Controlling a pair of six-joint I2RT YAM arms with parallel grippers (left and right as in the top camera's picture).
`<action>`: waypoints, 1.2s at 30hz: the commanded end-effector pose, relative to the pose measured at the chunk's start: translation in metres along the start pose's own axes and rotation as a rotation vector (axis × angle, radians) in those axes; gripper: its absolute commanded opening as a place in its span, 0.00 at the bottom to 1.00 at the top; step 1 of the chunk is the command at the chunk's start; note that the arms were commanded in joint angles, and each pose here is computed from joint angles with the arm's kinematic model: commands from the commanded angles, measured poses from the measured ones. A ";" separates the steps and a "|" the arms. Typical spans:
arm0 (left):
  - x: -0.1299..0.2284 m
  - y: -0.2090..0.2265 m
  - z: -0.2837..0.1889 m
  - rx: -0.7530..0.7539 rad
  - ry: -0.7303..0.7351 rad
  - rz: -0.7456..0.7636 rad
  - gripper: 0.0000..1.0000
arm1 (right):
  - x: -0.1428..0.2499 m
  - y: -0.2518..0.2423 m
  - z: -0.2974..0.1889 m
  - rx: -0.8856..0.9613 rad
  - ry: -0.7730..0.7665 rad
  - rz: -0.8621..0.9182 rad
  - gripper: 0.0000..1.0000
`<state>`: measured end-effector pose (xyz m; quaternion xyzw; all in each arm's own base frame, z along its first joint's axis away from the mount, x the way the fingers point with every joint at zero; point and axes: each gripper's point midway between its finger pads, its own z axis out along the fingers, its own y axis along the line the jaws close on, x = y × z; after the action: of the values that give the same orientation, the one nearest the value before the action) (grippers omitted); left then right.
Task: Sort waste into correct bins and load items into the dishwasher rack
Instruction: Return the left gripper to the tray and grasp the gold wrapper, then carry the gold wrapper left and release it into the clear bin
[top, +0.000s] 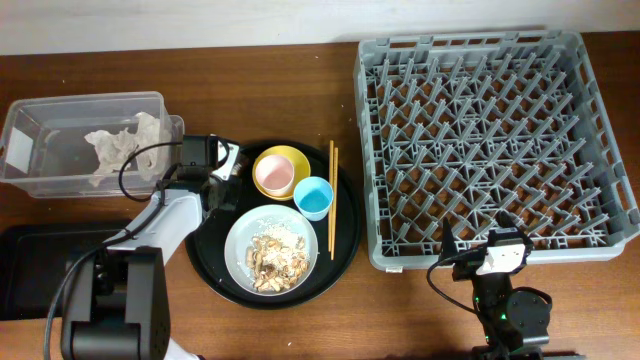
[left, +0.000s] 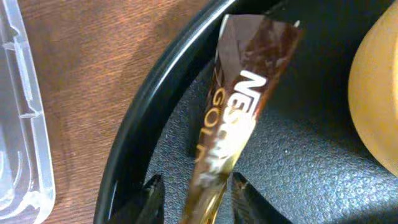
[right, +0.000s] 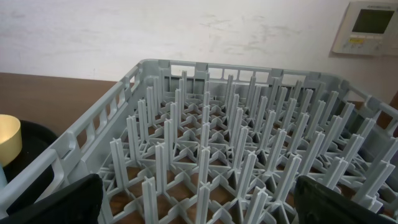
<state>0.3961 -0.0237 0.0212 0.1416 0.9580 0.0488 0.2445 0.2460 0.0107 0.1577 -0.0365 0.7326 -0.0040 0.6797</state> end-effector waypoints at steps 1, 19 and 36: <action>-0.001 0.001 0.000 -0.009 -0.002 0.005 0.14 | 0.003 -0.002 0.000 0.010 0.006 0.000 0.99; -0.098 0.183 -0.139 -0.238 -0.705 -0.737 0.01 | 0.003 -0.002 0.000 0.010 0.006 0.000 0.98; -0.024 0.055 -0.222 0.304 -0.423 -0.705 0.99 | 0.003 -0.002 0.000 0.010 0.006 0.000 0.98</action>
<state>0.3428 0.0407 0.2481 -0.1658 0.8582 -0.1545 0.4607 0.2460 0.0108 0.1577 -0.0367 0.7326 -0.0039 0.6797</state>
